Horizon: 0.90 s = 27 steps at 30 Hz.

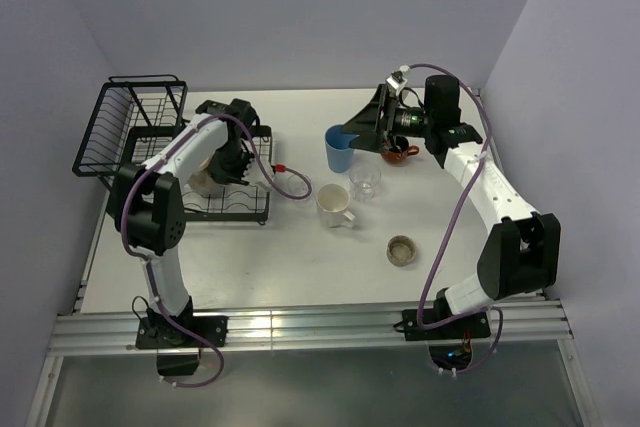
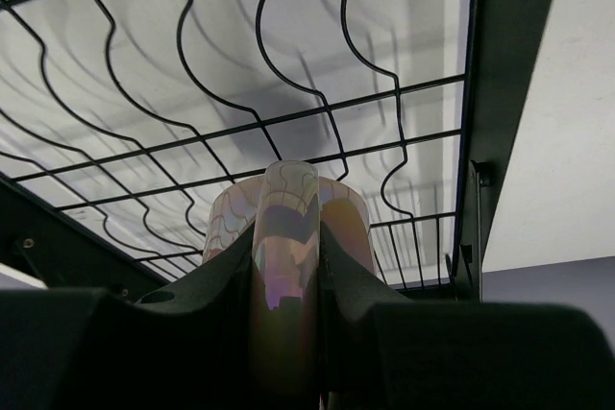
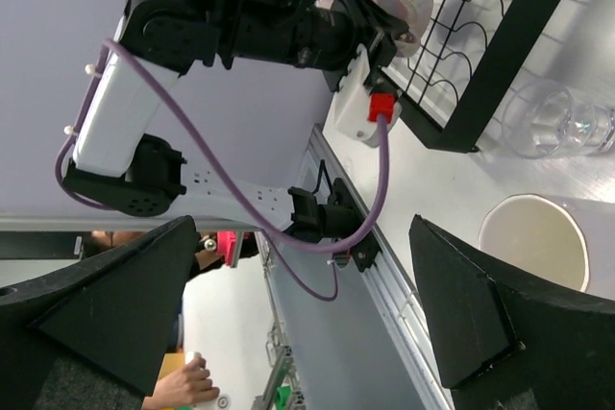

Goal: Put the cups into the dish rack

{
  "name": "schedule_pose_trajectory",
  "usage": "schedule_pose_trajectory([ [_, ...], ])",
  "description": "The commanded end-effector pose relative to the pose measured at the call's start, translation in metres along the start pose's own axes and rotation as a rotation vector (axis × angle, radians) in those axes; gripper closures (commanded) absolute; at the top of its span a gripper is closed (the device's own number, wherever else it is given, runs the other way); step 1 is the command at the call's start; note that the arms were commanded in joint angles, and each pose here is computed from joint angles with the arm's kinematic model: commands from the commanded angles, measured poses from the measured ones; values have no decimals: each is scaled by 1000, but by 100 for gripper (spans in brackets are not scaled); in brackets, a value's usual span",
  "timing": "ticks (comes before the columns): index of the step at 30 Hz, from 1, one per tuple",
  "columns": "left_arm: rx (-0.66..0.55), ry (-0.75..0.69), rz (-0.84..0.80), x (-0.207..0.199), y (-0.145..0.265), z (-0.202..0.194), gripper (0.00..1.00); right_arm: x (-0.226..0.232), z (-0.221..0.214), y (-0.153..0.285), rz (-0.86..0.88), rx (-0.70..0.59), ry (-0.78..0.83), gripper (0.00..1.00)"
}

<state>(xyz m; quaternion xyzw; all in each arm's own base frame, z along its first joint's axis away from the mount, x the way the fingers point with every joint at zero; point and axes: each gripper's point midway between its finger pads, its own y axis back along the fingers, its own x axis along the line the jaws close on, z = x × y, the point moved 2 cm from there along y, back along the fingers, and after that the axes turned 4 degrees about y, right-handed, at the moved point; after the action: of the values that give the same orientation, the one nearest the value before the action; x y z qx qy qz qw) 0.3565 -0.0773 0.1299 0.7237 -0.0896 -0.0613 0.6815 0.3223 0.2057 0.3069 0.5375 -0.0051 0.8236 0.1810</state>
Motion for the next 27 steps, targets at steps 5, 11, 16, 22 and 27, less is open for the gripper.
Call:
schedule_pose_trajectory([
  [5, 99, 91, 31, 8, 12, -33, 100, 25, -2, 9, 53, -20, 82, 0],
  [11, 106, 137, 41, 11, 2, -48, 100, 21, -3, 7, 62, -11, 67, 0],
  [16, 114, 135, 59, 16, -4, -60, 100, 20, -4, 6, 66, -8, 61, 0],
  [22, 109, 124, 45, 19, -7, -70, 100, 18, -6, 6, 64, -4, 54, 0],
  [27, 139, 140, 18, 12, -13, -82, 100, 17, -5, 6, 64, -6, 54, 0],
])
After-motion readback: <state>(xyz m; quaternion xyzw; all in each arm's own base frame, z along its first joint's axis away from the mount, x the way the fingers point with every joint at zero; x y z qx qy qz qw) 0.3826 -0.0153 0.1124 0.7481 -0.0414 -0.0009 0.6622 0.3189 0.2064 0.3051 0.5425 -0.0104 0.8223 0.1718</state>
